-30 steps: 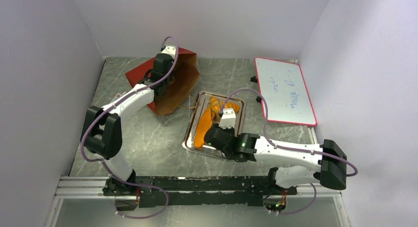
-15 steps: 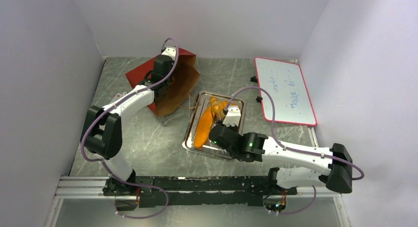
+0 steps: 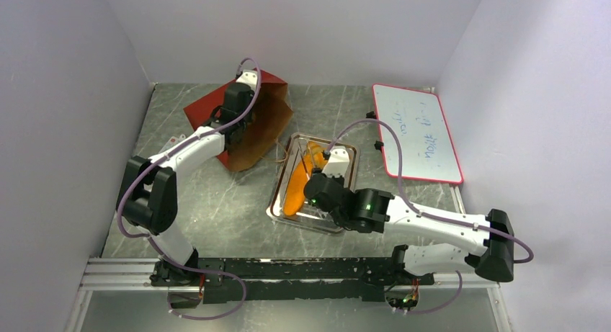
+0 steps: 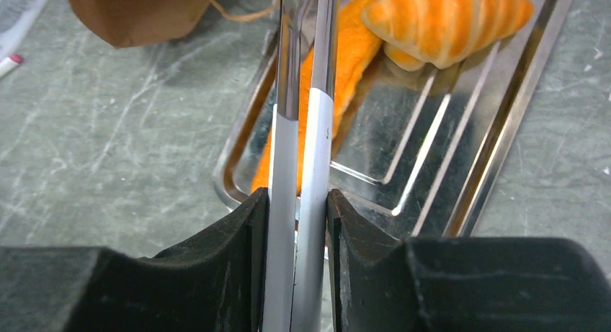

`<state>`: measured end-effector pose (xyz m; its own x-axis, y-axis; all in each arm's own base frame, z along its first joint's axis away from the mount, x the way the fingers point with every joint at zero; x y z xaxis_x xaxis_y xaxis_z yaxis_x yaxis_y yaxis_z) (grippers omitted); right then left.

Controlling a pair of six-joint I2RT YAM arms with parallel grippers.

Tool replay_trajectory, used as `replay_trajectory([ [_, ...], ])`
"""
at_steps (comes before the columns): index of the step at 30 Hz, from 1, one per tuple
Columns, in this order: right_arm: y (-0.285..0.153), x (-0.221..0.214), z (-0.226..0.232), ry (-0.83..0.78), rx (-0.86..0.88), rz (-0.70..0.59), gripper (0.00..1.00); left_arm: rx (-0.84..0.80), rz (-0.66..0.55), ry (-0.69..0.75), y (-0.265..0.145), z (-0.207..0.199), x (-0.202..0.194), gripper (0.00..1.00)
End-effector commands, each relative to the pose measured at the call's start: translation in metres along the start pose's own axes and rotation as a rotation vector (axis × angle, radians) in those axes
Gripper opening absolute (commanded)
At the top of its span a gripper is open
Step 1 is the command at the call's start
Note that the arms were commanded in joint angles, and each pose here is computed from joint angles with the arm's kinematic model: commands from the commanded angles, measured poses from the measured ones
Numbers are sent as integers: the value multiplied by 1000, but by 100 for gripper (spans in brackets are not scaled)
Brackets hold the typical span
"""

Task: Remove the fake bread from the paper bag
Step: Take out the fake bread from the paper bag.

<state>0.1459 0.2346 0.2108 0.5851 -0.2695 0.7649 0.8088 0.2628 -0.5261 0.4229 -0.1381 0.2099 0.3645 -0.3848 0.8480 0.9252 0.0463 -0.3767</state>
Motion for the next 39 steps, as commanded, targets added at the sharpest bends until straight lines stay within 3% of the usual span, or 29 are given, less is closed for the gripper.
replay_trajectory([
  [1,-5,20,24,29,81,-38,22,-13,-55,-11,-8,5,12,7],
  [14,12,20,71,109,256,38,22,-35,-81,-24,-17,6,13,7],
  [31,106,26,93,454,467,215,22,-59,-129,-58,-38,12,18,7],
  [39,127,30,93,622,454,248,24,-56,-138,-58,-43,15,16,7],
])
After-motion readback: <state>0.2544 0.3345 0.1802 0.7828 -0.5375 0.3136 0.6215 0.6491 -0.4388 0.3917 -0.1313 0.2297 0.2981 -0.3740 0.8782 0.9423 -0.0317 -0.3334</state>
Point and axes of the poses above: each gripper's point midway between its finger pads, its own y axis out along the fingers, its own z axis along the line the jaws close on, x = y × z, the point moved 6 cm from there along -y, back along the fingers, and after that the axes turned 12 degrees about y, right-handed, at the moved point
